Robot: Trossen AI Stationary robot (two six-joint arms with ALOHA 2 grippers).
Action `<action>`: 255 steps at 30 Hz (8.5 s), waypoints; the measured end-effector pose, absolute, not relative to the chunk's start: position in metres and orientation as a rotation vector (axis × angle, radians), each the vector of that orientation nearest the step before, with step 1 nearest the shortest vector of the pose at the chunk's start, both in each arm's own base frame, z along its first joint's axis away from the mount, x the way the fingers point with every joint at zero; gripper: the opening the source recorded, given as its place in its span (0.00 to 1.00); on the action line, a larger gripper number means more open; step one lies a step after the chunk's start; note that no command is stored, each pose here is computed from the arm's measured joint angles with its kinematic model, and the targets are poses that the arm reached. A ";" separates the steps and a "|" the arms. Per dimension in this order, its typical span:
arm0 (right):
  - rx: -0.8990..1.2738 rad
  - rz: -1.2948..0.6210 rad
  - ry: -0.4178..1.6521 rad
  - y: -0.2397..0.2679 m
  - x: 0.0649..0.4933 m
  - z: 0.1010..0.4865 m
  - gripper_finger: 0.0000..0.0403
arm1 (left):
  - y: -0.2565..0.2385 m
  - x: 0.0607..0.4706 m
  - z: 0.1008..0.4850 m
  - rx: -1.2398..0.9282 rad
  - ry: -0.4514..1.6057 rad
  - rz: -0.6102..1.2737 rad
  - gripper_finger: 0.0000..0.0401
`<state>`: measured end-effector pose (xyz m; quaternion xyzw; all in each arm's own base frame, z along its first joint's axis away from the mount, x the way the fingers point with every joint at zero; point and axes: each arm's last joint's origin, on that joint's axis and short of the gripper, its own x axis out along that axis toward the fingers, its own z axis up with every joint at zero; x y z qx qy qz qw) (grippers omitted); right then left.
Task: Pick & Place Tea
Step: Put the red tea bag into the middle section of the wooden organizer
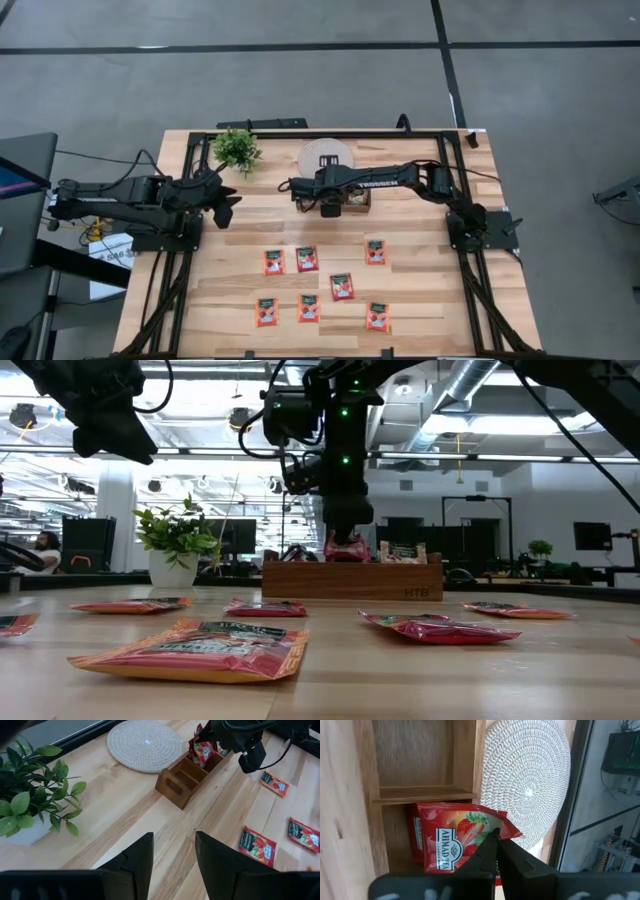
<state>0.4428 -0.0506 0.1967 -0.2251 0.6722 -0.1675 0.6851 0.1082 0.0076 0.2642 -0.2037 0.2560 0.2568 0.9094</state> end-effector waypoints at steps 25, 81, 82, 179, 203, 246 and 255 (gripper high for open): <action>-0.482 -0.340 1.530 -0.051 0.441 0.196 0.10 | 0.008 0.108 0.264 -0.420 0.528 0.530 0.34; -0.098 0.363 1.320 0.094 0.361 0.248 0.17 | 0.004 0.124 0.255 -0.446 0.651 0.453 0.34; -0.102 0.359 1.341 0.097 0.359 0.243 0.17 | 0.004 0.125 0.254 -0.444 0.657 0.454 0.34; 0.078 0.086 1.480 0.123 0.378 0.134 0.29 | 0.004 0.135 0.249 -0.372 0.710 0.435 0.34; -0.049 -0.014 1.540 0.118 0.380 0.148 0.00 | 0.004 0.135 0.249 -0.372 0.709 0.435 0.34; 0.017 -0.279 1.430 -0.061 0.416 0.263 0.00 | 0.003 0.137 0.252 -0.373 0.673 0.424 0.34; 0.005 -0.262 1.403 -0.075 0.418 0.255 0.00 | 0.003 0.137 0.252 -0.373 0.674 0.424 0.34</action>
